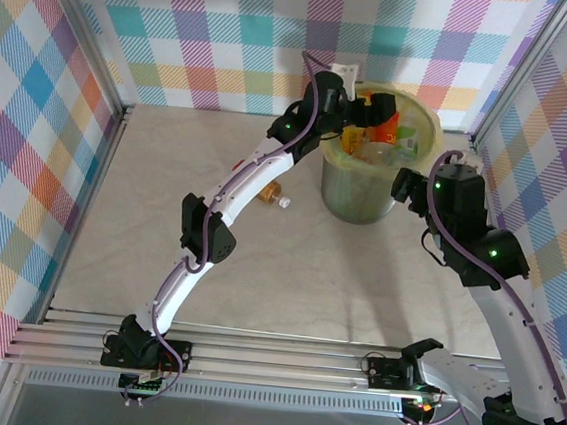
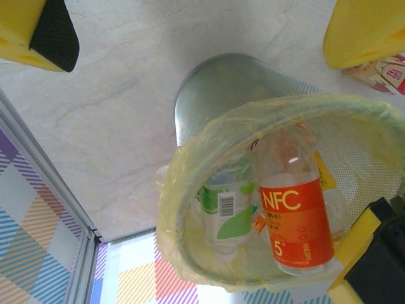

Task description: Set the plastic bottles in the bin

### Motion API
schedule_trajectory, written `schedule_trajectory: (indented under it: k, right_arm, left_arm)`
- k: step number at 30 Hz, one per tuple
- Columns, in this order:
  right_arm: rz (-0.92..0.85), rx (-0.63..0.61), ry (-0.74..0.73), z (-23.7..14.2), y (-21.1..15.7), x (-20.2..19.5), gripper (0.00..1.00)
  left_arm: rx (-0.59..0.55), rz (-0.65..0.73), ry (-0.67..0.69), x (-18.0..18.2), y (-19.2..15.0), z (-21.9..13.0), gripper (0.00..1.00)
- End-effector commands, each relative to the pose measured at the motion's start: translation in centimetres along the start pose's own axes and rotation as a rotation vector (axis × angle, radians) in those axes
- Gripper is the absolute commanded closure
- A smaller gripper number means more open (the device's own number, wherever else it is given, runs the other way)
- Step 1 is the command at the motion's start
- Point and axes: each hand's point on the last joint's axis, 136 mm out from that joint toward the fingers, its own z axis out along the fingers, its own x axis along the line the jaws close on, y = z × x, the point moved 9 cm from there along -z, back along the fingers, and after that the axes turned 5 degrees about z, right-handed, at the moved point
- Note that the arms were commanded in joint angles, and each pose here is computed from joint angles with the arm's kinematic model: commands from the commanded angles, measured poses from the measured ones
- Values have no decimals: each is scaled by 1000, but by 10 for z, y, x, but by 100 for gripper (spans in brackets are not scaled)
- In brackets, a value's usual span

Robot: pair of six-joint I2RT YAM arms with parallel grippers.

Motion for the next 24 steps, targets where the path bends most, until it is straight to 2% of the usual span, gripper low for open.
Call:
schedule_trajectory:
  k: [1,7,13,16,21,24]
  right_arm:
    - [-23,-8,21,-4,10,6,3]
    - [-76,43,47,12,16,24,17]
    - [-163,105,27,41,31,50,26]
    - [-211,140,12,62,36,64,30]
    - [-238,187,-4,96,45,80,34]
    - [-248,207,-23,116,46,85,39]
  left_arm:
    - [-136,123,37,-41,68,-59,12]
    - [-152,200,172,-41,97,-101,6]
    - [-104,269,386,-29,108,-151,2]
    - [-118,287,470,-17,97,-179,1]
    - [-161,238,574,15,67,-236,0]
    - [-139,206,624,33,41,-260,0]
